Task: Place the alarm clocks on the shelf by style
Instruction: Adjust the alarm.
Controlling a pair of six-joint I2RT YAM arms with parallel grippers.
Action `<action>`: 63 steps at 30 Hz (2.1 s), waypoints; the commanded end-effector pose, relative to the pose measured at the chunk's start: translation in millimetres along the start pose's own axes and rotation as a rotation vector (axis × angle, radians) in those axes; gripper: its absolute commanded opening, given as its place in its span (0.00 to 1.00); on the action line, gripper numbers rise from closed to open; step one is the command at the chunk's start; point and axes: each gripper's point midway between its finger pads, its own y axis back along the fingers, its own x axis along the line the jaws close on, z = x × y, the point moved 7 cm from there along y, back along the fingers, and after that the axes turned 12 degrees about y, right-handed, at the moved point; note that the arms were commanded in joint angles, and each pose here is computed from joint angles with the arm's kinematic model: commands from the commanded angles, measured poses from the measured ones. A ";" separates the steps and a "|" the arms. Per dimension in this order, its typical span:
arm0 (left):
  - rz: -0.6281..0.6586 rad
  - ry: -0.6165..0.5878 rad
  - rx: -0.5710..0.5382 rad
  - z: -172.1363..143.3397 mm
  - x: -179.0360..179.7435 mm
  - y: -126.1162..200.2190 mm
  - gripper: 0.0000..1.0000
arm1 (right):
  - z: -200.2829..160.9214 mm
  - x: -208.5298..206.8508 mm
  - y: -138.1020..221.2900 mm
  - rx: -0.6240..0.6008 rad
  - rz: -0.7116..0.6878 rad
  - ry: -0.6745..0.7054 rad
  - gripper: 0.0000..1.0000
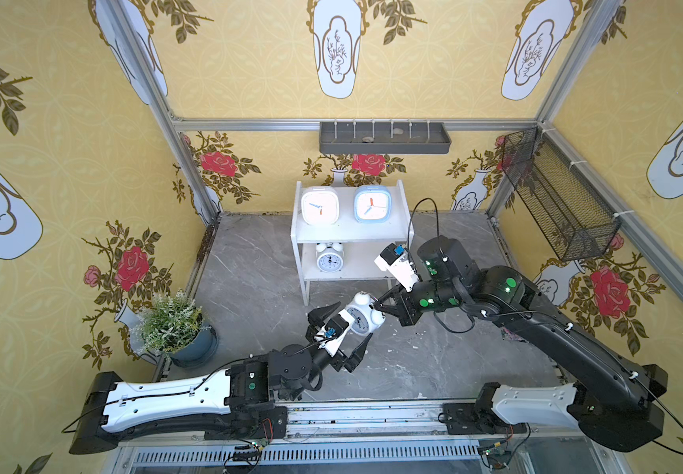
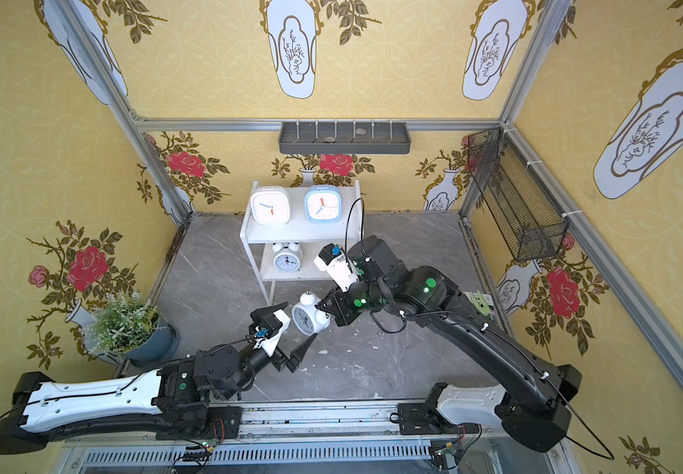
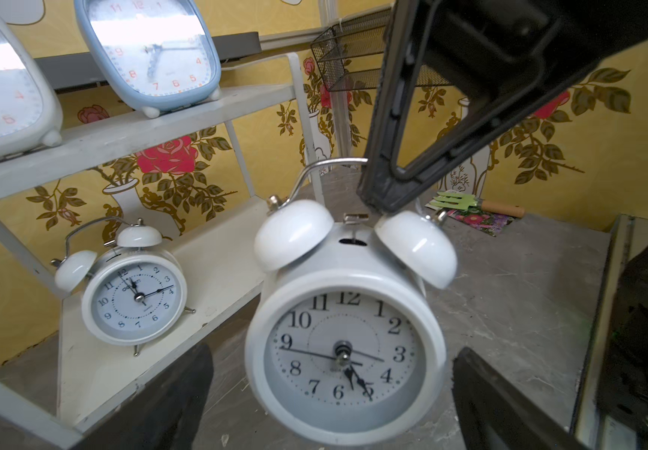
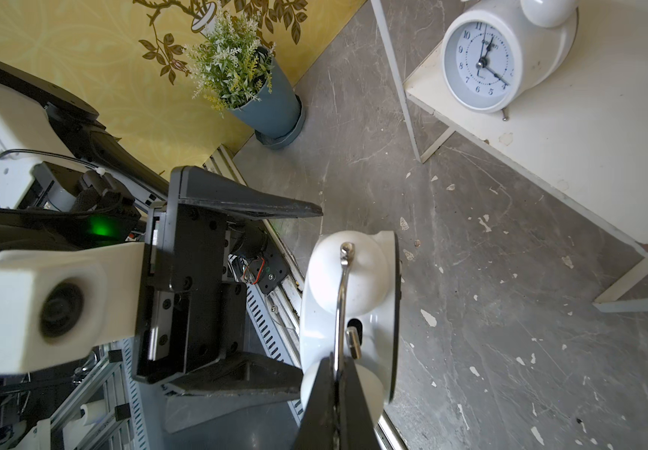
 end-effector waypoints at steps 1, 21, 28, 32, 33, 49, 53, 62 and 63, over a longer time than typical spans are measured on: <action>-0.103 0.013 -0.025 2.4 -9.3 2.0 0.99 | 7.0 4.3 1.3 -0.026 0.033 0.022 0.00; 0.063 0.031 -0.002 -10.5 1.8 -8.6 0.99 | 9.2 6.5 -3.1 -0.028 0.068 0.028 0.00; 0.032 0.031 -0.002 -12.2 0.0 -7.2 0.99 | 11.2 6.9 -5.4 -0.029 0.079 0.029 0.00; 0.032 0.027 -0.002 -12.1 -0.3 -7.7 0.99 | 11.8 6.7 -6.8 -0.027 0.083 0.028 0.00; 0.030 0.027 -0.001 -12.1 -0.5 -7.8 0.99 | 11.8 7.0 -6.9 -0.027 0.083 0.029 0.00; 0.022 0.038 -0.007 -15.4 0.6 -6.0 0.99 | 15.0 7.6 -7.5 -0.030 0.089 0.036 0.00; 0.016 0.040 -0.003 -16.8 0.2 -6.1 0.99 | 15.9 7.4 -7.0 -0.032 0.086 0.038 0.00; -0.012 0.050 0.001 -18.9 -0.9 -4.4 0.99 | 17.3 8.1 -4.5 -0.036 0.084 0.039 0.00; -0.014 0.052 0.000 -18.7 -0.9 -4.0 0.99 | 17.0 8.1 -5.0 -0.035 0.084 0.038 0.00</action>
